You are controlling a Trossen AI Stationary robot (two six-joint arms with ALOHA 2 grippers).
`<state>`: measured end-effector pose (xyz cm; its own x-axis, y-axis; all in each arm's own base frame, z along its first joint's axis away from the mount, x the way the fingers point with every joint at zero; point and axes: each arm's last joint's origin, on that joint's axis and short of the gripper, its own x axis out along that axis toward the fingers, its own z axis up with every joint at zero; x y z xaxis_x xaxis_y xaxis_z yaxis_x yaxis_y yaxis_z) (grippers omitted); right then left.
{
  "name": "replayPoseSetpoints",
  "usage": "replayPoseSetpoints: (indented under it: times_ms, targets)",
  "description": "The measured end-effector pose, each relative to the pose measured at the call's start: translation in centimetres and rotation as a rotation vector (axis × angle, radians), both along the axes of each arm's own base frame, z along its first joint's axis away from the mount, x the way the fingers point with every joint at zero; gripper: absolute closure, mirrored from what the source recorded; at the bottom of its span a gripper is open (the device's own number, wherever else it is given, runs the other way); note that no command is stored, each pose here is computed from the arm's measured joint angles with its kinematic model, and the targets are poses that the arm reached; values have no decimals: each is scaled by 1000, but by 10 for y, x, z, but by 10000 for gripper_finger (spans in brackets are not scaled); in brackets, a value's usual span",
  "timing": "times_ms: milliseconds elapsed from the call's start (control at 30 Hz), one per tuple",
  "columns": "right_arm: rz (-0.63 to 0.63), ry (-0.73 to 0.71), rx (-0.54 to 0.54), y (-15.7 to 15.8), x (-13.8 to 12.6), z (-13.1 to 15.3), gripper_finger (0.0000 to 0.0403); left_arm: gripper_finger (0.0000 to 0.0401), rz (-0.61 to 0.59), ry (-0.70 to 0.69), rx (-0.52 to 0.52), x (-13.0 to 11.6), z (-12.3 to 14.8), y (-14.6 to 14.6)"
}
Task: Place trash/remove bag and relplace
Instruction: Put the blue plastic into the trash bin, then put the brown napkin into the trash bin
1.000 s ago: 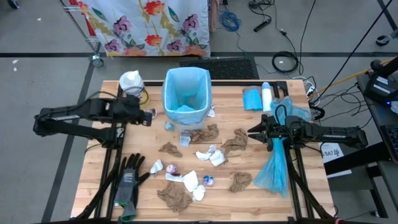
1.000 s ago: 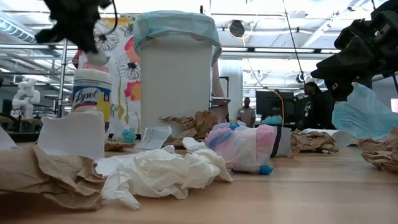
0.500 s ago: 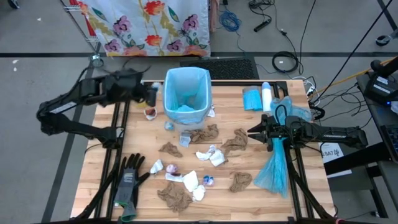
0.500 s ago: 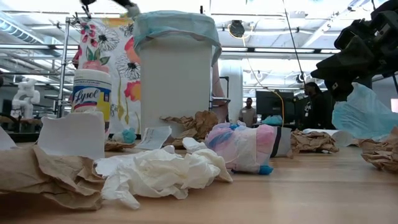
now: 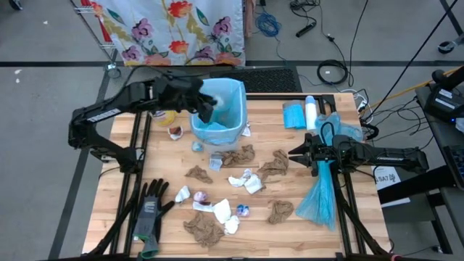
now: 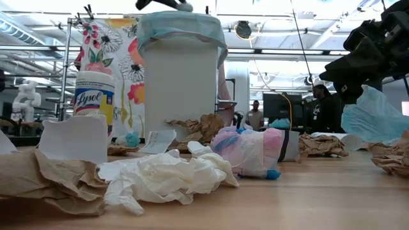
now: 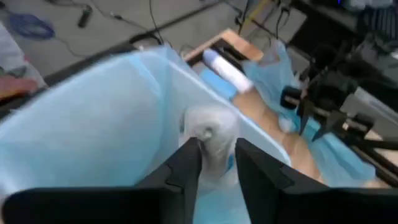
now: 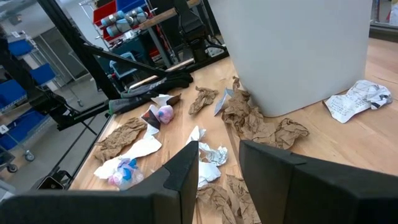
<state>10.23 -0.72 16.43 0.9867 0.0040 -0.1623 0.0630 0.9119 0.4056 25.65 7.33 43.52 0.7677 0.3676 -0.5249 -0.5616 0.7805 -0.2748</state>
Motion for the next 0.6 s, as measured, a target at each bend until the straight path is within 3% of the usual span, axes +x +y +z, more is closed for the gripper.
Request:
replayPoseSetpoints:
  times_ms: [167, 333, 467, 600]
  targets:
    - [1, 0, 0, 0, 0, 0, 293, 254, -24, 42, 30, 4, -5, 1]
    - [0, 0, 0, 0, 0, 0, 293, 247, -23, 28, 9, -6, 0, -2]
    - [0, -1, 0, 0, 0, 0, 293, 246, 10, 18, -21, -35, 11, -10]
    - [0, 0, 0, 0, 0, 0, 293, 246, 119, 107, -60, -71, 11, -22]
